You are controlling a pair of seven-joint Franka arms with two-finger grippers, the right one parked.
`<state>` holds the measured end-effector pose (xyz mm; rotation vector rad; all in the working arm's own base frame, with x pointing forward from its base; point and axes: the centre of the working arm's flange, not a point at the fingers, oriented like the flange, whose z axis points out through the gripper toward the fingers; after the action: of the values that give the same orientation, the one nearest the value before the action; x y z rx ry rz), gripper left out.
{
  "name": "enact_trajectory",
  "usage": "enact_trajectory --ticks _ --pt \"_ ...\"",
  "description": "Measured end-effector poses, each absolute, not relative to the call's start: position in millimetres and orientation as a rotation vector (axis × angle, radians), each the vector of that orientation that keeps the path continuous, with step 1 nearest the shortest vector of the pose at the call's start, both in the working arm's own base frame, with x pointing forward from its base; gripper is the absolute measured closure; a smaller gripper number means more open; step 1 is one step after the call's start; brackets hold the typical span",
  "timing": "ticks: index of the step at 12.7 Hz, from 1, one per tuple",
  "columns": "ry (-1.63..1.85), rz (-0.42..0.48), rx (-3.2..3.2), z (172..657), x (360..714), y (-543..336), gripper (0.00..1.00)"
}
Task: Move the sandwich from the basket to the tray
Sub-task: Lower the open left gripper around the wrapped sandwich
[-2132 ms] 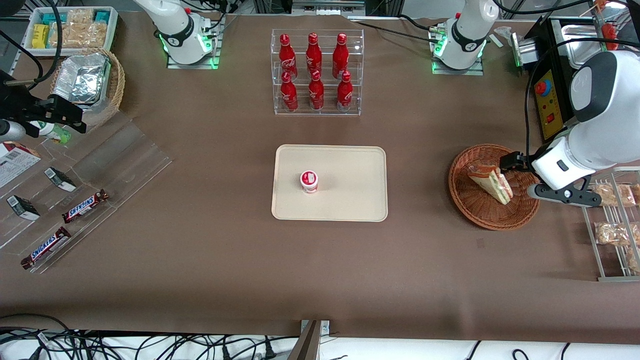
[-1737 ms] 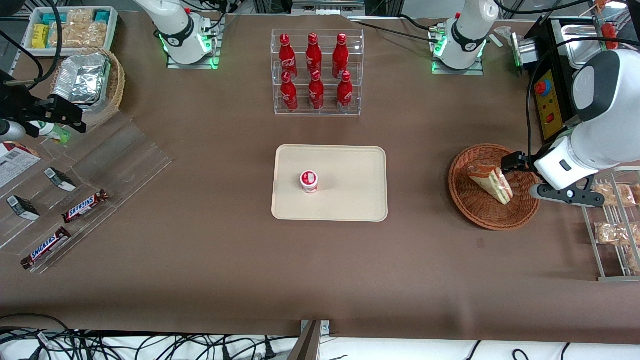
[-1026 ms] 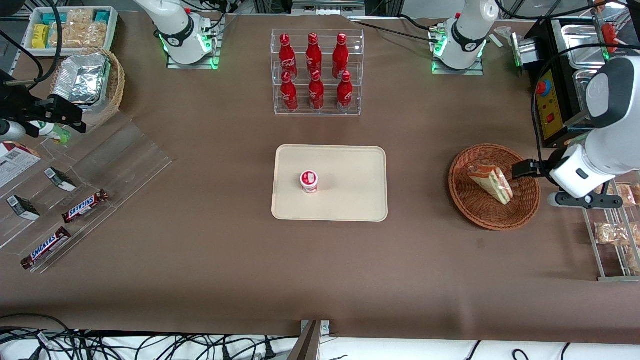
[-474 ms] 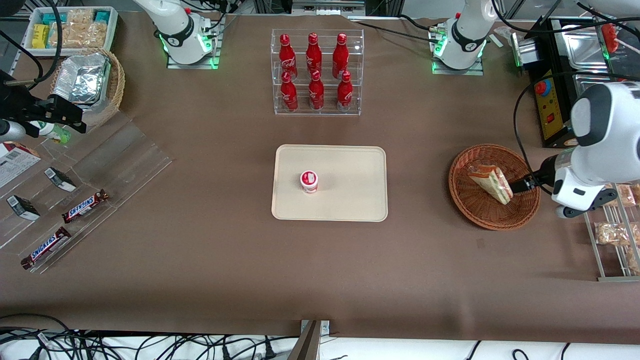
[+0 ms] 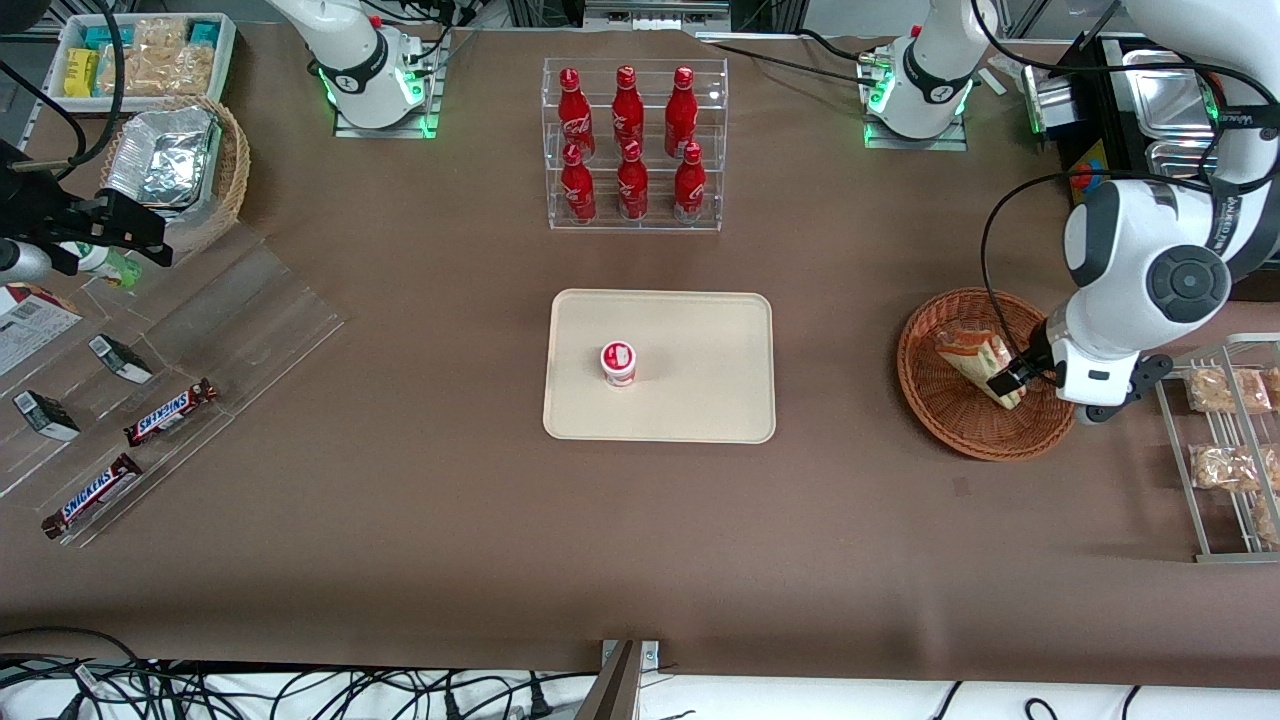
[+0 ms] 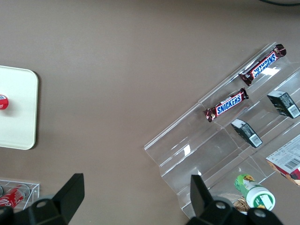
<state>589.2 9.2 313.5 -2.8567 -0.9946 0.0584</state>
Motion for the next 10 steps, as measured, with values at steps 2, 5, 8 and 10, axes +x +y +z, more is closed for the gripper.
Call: enact_trajectory --ticks 2,5,8,10 --pt "-1.004 0.001 -2.849 296 577 8 0.0" --pt "-1.026 -0.045 -2.82 278 563 7 0.0" --pt "-1.053 -0.057 -2.806 267 555 5 0.0" --pt "-1.064 -0.047 -2.8 262 551 2 0.0"
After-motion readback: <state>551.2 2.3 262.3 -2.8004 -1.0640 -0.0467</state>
